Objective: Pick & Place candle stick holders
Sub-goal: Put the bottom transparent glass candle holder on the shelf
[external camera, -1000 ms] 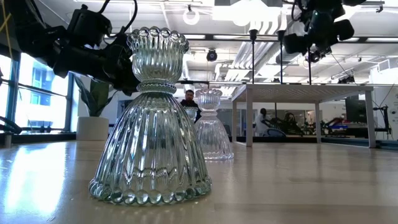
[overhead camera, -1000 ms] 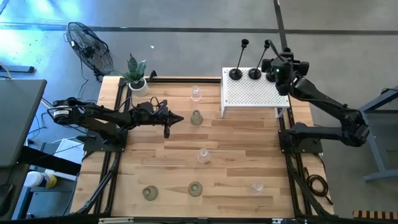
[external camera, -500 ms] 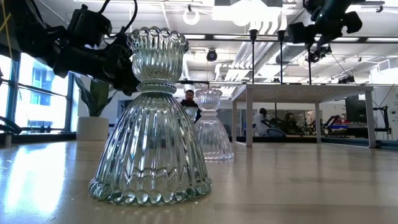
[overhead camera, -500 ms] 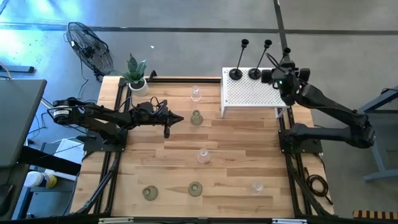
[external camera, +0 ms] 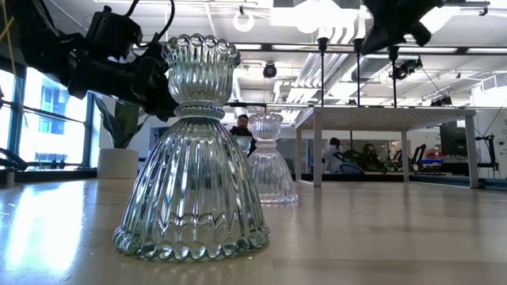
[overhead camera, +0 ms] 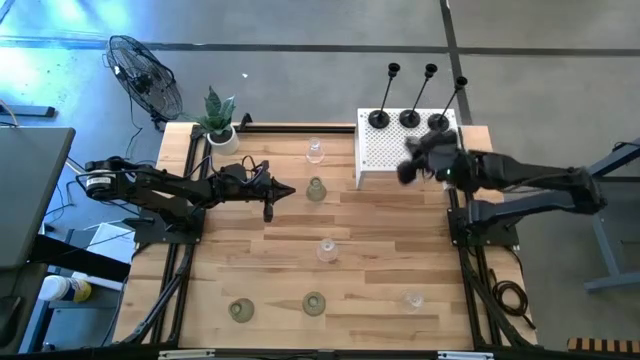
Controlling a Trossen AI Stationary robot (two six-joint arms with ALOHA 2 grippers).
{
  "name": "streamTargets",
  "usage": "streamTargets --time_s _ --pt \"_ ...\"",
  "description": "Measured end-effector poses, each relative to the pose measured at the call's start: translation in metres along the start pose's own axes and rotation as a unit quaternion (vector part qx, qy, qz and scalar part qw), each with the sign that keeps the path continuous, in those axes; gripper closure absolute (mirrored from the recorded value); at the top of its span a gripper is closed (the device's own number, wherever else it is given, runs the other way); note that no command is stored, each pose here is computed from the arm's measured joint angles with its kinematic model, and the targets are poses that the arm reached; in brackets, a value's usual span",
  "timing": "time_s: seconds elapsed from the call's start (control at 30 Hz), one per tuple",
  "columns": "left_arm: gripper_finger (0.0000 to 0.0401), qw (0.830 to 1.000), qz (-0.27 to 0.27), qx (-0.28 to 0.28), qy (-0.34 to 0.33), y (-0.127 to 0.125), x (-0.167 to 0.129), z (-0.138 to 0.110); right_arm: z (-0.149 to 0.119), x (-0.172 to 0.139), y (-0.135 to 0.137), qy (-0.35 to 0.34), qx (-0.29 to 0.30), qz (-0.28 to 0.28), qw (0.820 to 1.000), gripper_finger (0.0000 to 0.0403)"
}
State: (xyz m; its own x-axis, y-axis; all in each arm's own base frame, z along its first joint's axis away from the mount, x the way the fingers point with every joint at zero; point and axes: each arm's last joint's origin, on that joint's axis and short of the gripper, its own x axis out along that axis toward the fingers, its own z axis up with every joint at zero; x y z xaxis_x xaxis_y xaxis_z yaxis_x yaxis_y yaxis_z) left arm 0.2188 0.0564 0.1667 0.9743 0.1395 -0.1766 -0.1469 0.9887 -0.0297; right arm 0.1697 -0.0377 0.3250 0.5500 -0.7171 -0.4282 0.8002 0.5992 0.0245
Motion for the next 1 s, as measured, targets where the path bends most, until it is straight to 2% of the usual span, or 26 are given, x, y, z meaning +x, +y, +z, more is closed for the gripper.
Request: streamTargets --time_s 0.1,0.2,0.37,0.47,0.57,0.77,0.87,1.0 --pt "0.0400 1.000 -0.001 0.000 0.000 0.000 0.000 0.000 -0.011 -0.008 0.024 0.039 -0.008 0.103 0.994 0.0400" --pt "0.0400 1.000 -0.009 0.000 0.000 -0.001 0.000 0.000 -0.027 -0.018 0.048 0.096 0.000 0.180 0.979 0.0402" --pt "0.0400 1.000 -0.010 0.000 0.000 -0.001 0.000 0.000 -0.059 -0.036 0.085 0.179 -0.008 0.224 0.958 0.0402" --pt "0.0400 1.000 -0.010 0.000 0.002 0.000 0.000 0.000 -0.071 -0.051 0.102 0.248 -0.013 0.214 0.945 0.0402" --pt "0.0400 1.000 -0.010 -0.002 0.012 -0.001 0.000 -0.002 -0.076 -0.071 0.117 0.317 -0.031 0.172 0.932 0.0402" --pt "0.0400 1.000 -0.009 -0.002 0.011 -0.001 0.000 -0.002 -0.071 -0.114 0.147 0.381 -0.042 0.113 0.917 0.0399" --pt "0.0400 1.000 -0.009 -0.002 0.012 -0.001 0.000 -0.002 -0.079 -0.131 0.161 0.411 -0.017 0.083 0.908 0.0383" --pt "0.0400 1.000 -0.009 -0.002 0.014 -0.001 0.000 -0.003 -0.099 -0.146 0.178 0.468 0.017 0.047 0.882 0.0337"
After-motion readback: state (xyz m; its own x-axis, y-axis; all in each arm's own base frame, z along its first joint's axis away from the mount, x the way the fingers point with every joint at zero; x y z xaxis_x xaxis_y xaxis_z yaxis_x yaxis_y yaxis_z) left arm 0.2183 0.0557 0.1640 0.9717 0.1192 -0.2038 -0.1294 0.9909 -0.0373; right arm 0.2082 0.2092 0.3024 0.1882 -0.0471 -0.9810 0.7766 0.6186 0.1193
